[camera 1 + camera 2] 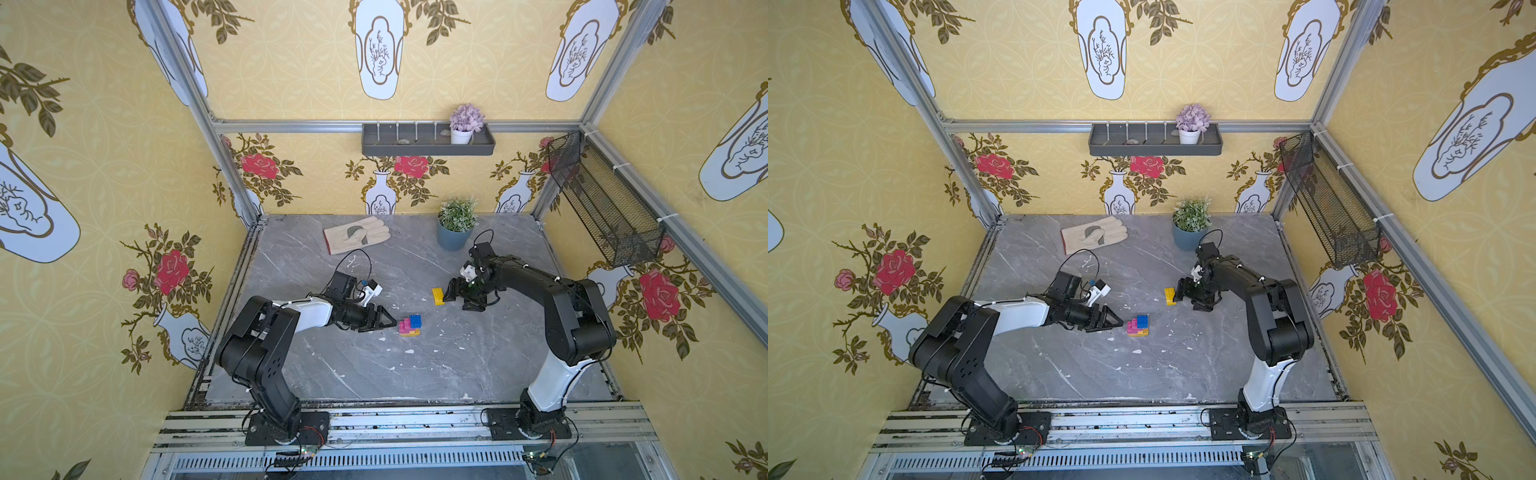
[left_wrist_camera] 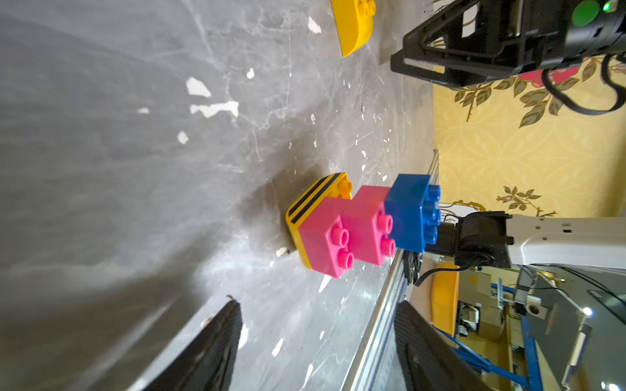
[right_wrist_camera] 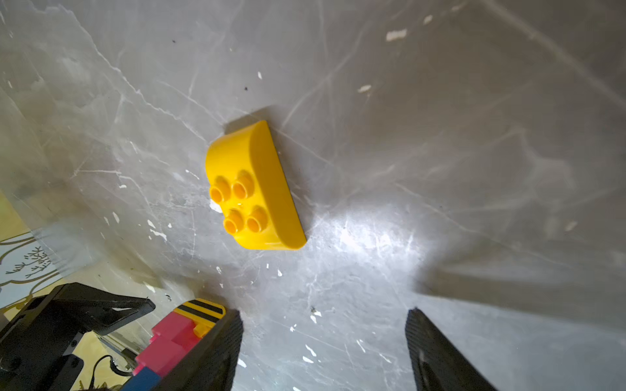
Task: Assemble the letter s with lego
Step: Pick up the lego brick from the center of the board.
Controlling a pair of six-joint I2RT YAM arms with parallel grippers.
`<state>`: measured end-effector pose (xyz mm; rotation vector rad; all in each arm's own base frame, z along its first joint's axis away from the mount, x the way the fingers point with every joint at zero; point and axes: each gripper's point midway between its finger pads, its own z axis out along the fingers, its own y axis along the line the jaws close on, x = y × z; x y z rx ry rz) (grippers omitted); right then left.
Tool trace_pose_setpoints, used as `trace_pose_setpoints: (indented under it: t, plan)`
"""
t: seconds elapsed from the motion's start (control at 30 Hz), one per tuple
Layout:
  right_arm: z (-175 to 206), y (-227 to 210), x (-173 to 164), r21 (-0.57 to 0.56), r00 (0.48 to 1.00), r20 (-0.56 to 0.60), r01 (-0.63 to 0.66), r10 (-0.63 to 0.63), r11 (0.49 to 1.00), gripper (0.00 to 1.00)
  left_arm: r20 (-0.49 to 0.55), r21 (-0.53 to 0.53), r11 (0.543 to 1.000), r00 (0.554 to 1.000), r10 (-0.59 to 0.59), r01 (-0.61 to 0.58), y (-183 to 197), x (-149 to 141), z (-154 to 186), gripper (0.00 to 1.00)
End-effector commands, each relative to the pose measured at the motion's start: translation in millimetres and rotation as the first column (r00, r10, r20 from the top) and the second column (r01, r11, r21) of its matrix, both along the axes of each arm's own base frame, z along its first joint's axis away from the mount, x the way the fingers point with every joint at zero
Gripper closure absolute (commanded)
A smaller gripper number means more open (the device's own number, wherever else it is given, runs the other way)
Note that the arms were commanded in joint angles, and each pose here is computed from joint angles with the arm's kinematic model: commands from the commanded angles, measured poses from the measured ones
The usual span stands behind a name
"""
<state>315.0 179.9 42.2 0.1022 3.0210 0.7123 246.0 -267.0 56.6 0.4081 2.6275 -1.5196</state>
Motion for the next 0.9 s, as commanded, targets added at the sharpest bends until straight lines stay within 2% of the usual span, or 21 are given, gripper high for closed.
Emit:
trace_pose_setpoints:
  t: [0.0, 0.33, 0.87]
  plan:
    - [-2, 3, -1, 0.014, 1.000, 0.002, -0.027, 0.027, 1.000, 0.23, -0.058, -0.057, 0.998, 0.998, 0.017, -0.020, -9, 1, 2, 0.26]
    - [-9, 2, -4, 0.003, 0.999, -0.010, -0.050, 0.050, 0.999, 0.22, -0.115, -0.088, 0.996, 0.993, 0.011, -0.021, -19, 0, -4, 0.24]
    - [-18, 4, -4, 0.001, 0.998, -0.025, -0.065, 0.065, 0.998, 0.22, -0.133, -0.090, 0.996, 0.991, 0.012, -0.024, -29, 1, -9, 0.23]
